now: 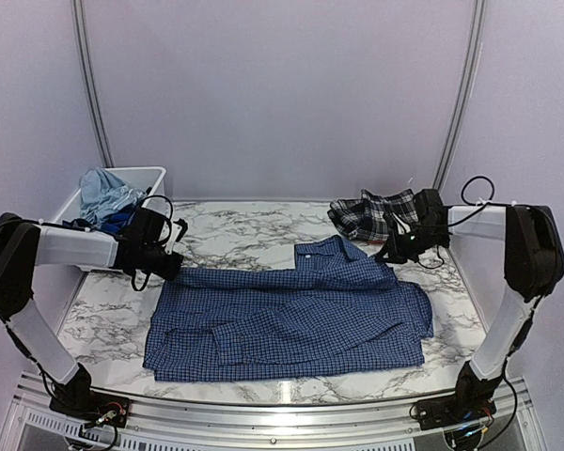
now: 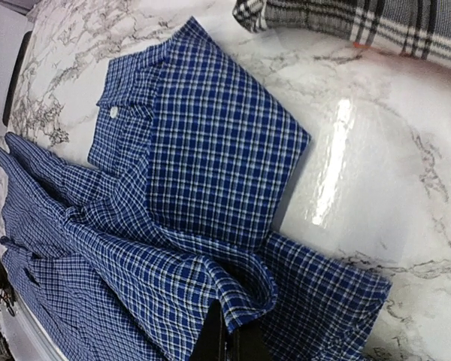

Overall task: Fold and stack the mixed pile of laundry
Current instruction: Fold the 1/3-folded shirt at the center of the board, then adjust the rectangle-folded shirt at the center of the board.

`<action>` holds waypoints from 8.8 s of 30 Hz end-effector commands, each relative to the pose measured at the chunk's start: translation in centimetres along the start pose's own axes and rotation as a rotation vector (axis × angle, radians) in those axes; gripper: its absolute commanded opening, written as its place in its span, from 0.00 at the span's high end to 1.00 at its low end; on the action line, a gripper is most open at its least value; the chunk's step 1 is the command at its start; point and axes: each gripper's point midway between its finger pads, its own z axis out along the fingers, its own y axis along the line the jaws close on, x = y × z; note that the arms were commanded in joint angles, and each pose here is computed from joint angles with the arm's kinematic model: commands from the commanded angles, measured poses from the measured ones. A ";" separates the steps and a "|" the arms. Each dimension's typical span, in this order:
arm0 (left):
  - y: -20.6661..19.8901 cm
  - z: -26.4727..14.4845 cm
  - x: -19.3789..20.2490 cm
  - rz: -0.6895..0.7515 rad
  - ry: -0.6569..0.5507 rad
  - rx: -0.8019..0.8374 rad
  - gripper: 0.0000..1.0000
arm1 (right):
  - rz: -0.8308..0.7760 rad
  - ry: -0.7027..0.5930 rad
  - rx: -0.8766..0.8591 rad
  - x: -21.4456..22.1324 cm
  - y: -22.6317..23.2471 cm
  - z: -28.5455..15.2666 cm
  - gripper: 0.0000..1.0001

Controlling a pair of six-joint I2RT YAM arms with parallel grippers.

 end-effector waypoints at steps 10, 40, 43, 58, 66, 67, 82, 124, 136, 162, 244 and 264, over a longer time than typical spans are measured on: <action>2.1 -0.8 -6.7 0.011 -0.125 -0.094 0.96 | -0.122 -0.208 0.005 -13.2 1.2 -2.6 1.00; -2.1 -2.1 2.0 0.285 0.005 0.016 0.93 | -0.158 -0.093 -0.014 -1.2 3.7 -4.2 1.00; -2.1 -1.9 3.1 0.292 0.036 0.015 0.87 | -0.163 -0.015 -0.011 1.7 4.3 -2.9 1.00; -1.0 -7.9 -4.5 0.053 -0.275 -0.019 0.01 | 0.009 0.135 -0.021 8.3 4.3 -3.8 0.51; 0.1 -8.3 -7.1 -0.130 -0.375 -0.044 0.01 | 0.176 -0.107 0.007 2.1 0.9 -6.8 0.60; 0.2 -8.2 -7.1 -0.141 -0.373 -0.050 0.01 | 0.190 -0.103 0.018 2.1 0.4 -6.4 0.65; -1.1 -3.1 -3.5 -0.160 -0.169 -0.009 0.01 | 0.265 -0.036 0.047 3.4 -2.4 -1.9 0.75; -0.4 -0.7 -1.1 -0.078 -0.064 -0.074 0.01 | 0.262 -0.005 0.138 2.1 -4.0 0.7 1.00; -0.4 2.1 2.9 0.037 0.163 -0.093 0.11 | 0.240 0.077 0.257 5.3 -7.9 1.3 1.00; -6.2 -3.9 -1.1 0.259 -0.010 0.246 0.15 | 0.126 0.015 -0.039 2.1 0.5 -2.8 0.60; -15.4 -7.0 9.0 0.473 0.301 0.484 0.46 | 0.100 0.320 0.079 15.8 1.0 -1.6 0.75; -13.4 -8.1 11.2 0.456 0.439 0.404 0.66 | 0.072 0.299 0.076 15.7 1.8 -2.0 1.00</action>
